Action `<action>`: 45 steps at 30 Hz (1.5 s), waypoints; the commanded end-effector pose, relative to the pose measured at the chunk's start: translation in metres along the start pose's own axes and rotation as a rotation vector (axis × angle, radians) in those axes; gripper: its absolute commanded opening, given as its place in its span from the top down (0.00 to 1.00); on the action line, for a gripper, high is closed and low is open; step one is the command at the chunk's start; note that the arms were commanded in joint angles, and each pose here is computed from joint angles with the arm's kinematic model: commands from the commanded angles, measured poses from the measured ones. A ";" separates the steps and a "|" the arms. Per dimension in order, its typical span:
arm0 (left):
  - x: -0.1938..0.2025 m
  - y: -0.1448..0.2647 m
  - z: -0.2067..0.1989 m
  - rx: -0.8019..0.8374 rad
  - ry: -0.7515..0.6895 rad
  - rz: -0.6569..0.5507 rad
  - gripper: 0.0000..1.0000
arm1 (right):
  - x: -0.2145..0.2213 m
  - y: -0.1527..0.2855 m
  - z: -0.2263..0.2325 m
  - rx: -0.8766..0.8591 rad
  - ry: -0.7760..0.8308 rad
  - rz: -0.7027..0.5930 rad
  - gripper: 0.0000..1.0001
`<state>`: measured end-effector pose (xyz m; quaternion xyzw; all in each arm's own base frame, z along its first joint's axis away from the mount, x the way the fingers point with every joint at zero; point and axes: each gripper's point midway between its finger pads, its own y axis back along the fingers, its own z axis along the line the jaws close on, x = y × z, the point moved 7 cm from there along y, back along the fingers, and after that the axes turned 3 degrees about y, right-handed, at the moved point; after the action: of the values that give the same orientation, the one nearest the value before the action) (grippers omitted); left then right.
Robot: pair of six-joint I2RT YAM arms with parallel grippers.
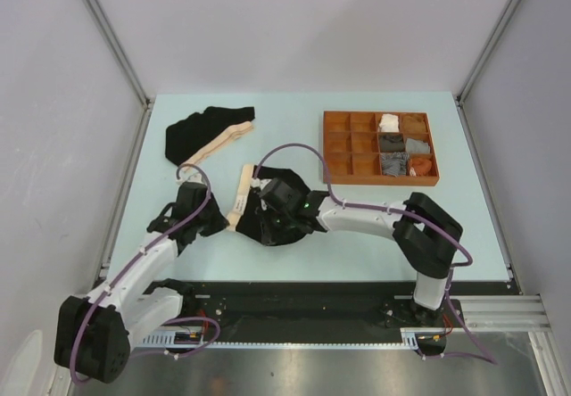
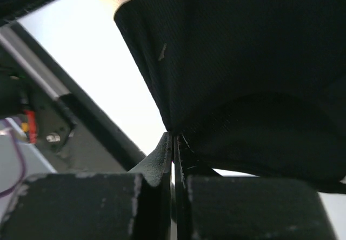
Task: Roll the underwear
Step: Fold the underwear at the center of the board.
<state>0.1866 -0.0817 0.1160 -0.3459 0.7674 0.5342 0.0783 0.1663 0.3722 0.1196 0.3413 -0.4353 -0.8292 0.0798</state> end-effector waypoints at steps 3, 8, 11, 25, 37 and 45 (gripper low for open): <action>-0.035 0.015 -0.030 0.057 -0.061 -0.048 1.00 | -0.035 0.041 -0.014 -0.023 -0.097 -0.110 1.00; -0.054 -0.001 -0.043 0.048 -0.092 -0.044 1.00 | -0.063 0.044 -0.047 -0.053 -0.143 -0.187 1.00; -0.065 -0.012 -0.052 0.052 -0.105 -0.037 1.00 | -0.079 0.039 -0.067 -0.062 -0.164 -0.209 1.00; -0.122 -0.078 -0.070 -0.030 -0.093 -0.012 1.00 | -0.134 0.007 -0.134 0.042 -0.186 -0.194 1.00; -0.164 -0.117 -0.088 -0.043 -0.103 -0.013 1.00 | -0.154 -0.011 -0.182 0.092 -0.251 -0.207 1.00; -0.177 -0.147 -0.092 -0.078 -0.120 0.015 1.00 | -0.155 -0.027 -0.201 0.095 -0.276 -0.193 1.00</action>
<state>0.4165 -0.1197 0.1259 -0.3065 0.7565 0.5693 0.0982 0.4065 0.3224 0.0973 0.2641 -0.4469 -0.8513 -0.0768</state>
